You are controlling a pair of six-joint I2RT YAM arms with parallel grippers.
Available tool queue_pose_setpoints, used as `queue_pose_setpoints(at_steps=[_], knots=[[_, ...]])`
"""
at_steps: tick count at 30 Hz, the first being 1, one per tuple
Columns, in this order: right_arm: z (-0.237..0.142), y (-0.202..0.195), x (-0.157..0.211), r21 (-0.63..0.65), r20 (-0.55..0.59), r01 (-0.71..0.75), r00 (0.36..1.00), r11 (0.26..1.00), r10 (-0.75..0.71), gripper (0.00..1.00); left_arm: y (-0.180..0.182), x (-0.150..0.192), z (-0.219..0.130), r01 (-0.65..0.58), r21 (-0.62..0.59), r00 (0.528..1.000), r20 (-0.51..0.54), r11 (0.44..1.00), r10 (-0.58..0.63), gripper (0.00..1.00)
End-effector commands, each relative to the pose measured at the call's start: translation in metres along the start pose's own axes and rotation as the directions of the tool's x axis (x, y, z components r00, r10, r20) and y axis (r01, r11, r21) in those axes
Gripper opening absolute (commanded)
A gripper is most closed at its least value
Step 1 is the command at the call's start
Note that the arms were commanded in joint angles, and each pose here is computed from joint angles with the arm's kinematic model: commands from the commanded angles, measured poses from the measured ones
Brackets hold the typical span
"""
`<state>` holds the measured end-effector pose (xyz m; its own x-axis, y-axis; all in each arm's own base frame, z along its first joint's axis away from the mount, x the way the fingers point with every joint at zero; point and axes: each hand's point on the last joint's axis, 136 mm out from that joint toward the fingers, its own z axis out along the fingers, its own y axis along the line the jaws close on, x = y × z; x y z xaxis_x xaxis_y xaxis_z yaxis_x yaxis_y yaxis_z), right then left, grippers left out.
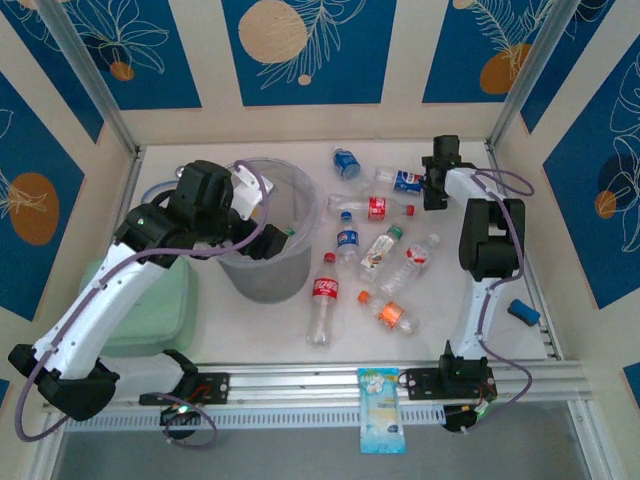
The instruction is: Put the plastic bottles in the bin
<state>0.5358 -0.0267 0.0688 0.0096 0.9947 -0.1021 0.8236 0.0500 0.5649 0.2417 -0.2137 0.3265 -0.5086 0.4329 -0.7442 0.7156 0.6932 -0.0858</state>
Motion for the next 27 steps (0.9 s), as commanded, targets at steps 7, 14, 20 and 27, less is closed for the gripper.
queue_pose_setpoints(at_steps=[7,14,20,27], knots=[[0.01,-0.006,0.001,0.079,-0.03,-0.072,0.997,0.994,0.075,0.94,-0.008,-0.006,-0.006,-0.012,0.043,0.999,0.046,0.999,0.01,0.9],[0.015,-0.013,-0.004,0.09,-0.05,-0.058,0.997,0.994,0.062,0.76,0.005,-0.011,-0.009,-0.004,-0.037,0.995,0.095,0.999,0.007,0.91],[0.007,-0.01,-0.017,0.073,-0.05,-0.026,0.998,0.997,0.03,0.54,0.005,-0.018,-0.013,-0.006,-0.041,0.991,0.132,0.999,0.011,0.93],[-0.041,0.037,-0.05,-0.037,0.006,0.09,0.996,0.995,-0.089,0.36,0.008,-0.019,-0.007,0.01,-0.051,0.993,0.12,0.999,-0.003,0.94]])
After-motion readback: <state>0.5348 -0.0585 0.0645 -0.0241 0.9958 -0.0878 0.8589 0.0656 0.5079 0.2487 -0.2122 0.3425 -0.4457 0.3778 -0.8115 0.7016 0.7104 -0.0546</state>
